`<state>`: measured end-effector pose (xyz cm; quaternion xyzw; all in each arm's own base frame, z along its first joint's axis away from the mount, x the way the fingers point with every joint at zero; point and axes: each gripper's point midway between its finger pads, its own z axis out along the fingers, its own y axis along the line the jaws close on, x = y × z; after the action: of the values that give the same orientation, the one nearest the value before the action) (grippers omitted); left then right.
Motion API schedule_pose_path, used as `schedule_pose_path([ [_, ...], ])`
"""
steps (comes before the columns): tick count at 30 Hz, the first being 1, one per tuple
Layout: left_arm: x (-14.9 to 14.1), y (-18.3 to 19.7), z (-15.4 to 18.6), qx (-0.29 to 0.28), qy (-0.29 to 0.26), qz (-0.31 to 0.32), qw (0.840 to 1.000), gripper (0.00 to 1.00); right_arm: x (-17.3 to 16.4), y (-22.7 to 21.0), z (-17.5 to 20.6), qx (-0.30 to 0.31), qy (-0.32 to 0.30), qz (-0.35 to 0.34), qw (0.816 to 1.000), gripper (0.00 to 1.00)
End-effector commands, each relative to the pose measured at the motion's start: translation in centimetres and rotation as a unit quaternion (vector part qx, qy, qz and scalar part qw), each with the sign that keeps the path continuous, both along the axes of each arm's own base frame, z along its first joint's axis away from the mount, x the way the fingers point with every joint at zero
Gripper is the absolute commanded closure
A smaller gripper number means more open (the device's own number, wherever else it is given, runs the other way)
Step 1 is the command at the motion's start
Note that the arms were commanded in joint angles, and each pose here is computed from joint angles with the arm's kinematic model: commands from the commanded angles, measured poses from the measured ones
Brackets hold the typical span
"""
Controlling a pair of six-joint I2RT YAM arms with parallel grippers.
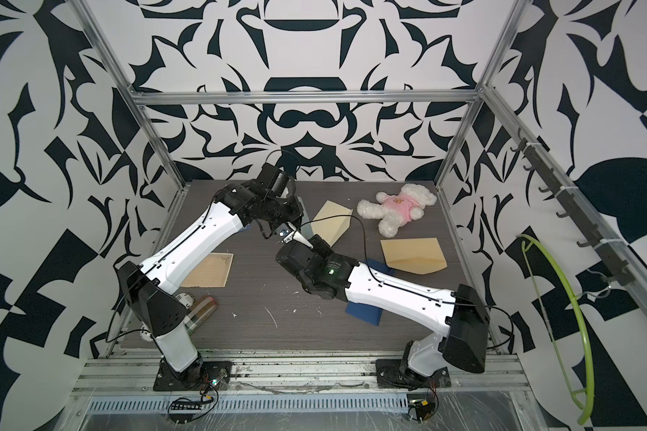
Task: Take the letter paper out of the envelope
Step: Take out the letter paper from the envelope.
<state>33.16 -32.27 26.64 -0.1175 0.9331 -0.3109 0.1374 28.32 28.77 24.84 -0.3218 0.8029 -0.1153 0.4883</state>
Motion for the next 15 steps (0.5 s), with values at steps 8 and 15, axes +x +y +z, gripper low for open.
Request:
schedule_pose_path([
  [8,-0.4,-0.1,-0.5,0.005,0.009,0.002,1.000,1.00,-0.2,1.9,3.2,0.073,-0.035,0.014,0.997,1.00],
  [15,-0.6,0.3,1.2,-0.007,-0.004,0.009,1.000,1.00,0.2,0.4,0.8,0.106,0.035,0.004,0.994,1.00],
])
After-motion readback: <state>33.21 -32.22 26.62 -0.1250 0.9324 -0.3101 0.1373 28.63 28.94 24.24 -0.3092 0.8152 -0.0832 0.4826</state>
